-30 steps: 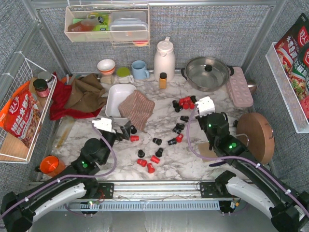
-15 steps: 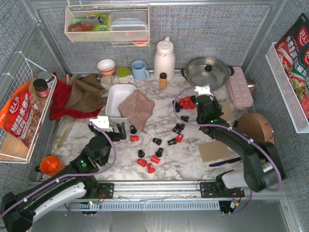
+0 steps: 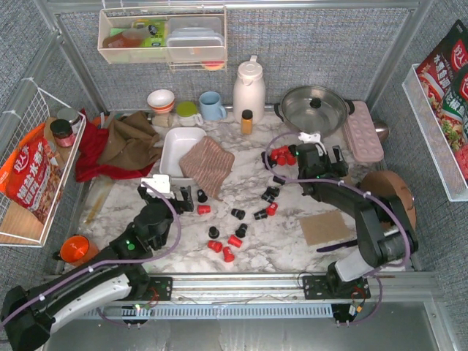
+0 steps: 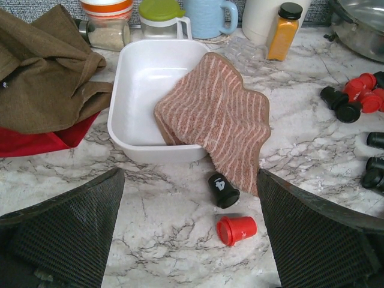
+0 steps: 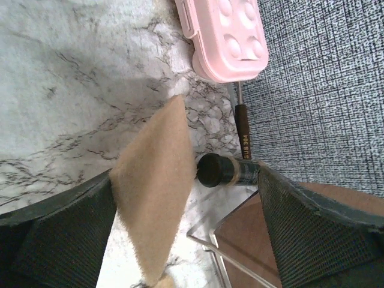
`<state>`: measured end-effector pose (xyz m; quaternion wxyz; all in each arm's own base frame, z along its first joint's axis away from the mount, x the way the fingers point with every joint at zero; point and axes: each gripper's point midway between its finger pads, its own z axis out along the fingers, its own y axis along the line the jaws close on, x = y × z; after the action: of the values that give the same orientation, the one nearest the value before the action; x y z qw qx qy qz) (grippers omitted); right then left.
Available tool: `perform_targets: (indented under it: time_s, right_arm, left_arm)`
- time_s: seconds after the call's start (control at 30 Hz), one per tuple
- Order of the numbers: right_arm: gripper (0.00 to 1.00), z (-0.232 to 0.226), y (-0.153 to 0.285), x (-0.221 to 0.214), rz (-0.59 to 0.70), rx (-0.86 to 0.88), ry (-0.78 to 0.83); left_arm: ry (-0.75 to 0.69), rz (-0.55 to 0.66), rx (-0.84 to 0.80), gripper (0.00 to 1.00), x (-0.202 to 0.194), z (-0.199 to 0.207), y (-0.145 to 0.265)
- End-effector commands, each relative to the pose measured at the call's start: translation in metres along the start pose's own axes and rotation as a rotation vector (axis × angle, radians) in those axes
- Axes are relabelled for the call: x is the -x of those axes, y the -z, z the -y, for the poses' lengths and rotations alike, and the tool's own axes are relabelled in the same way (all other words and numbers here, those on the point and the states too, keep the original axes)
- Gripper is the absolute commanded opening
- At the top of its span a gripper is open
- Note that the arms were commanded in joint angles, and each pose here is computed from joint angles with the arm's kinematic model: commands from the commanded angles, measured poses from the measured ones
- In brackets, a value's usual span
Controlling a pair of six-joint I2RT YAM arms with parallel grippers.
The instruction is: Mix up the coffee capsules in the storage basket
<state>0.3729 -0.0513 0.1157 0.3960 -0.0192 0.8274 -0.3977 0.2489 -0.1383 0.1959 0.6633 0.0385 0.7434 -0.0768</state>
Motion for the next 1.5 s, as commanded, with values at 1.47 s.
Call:
perform_targets:
  time_s: [1.47]
  right_arm:
    - [0.99,0.018,0.129,0.038,0.285,0.589,-0.680]
  left_arm:
    - [0.375,-0.556,0.403,0.78,-0.083,-0.038,-0.192]
